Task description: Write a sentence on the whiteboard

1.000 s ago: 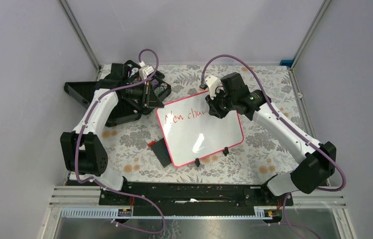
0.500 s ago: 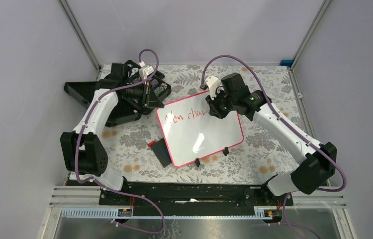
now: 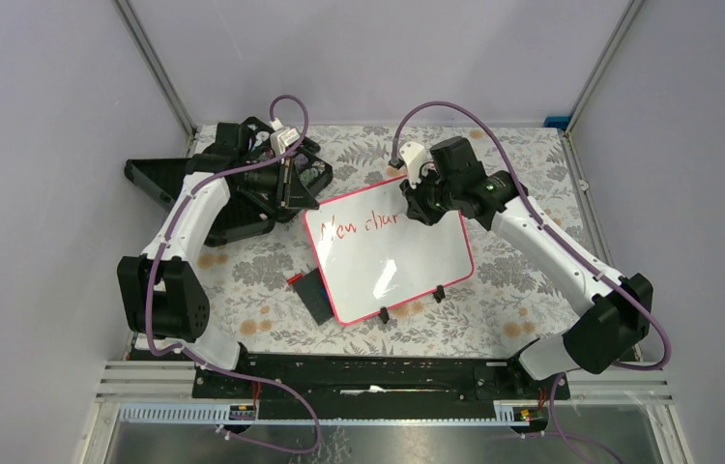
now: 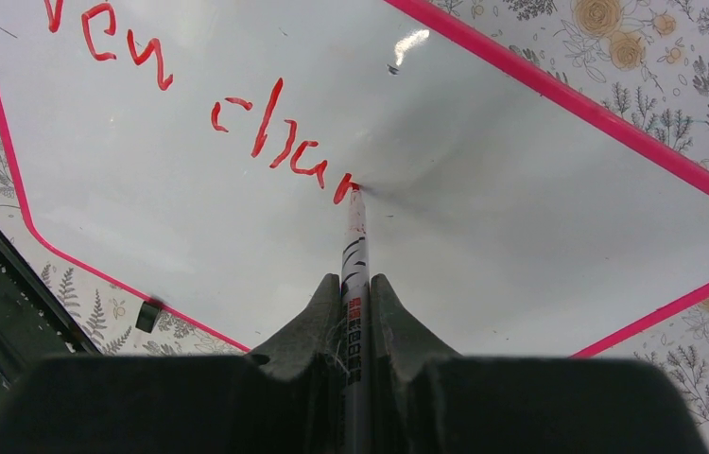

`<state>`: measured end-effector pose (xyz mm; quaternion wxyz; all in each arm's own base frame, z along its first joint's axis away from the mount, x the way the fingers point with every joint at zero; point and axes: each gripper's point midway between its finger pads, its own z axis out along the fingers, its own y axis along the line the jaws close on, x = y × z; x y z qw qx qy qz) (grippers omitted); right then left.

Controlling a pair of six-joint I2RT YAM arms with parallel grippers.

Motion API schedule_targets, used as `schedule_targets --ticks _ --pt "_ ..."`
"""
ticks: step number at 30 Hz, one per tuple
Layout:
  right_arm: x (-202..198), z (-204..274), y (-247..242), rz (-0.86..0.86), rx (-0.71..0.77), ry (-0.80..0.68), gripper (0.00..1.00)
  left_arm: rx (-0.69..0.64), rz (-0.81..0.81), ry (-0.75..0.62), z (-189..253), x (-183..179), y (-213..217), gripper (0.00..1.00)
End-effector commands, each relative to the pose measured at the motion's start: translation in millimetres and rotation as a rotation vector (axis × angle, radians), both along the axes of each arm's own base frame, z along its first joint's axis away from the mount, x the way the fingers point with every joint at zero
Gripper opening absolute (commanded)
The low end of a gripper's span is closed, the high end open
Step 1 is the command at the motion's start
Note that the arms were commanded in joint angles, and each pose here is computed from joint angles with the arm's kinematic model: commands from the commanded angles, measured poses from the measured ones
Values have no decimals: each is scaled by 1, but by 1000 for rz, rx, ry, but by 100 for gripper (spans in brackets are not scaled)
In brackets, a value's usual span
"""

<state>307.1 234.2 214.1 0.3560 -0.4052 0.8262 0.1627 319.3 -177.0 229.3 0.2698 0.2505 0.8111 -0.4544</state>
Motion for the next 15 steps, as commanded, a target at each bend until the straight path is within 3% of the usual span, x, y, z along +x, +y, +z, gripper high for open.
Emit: schedule_targets --ticks 1,15 --pt "21 18 -4 -31 5 -80 0 33 -23 9 -10 -6 -6 0" --pt "16 15 -10 -33 3 -72 0 33 -23 11 -11 -5 -6 0"
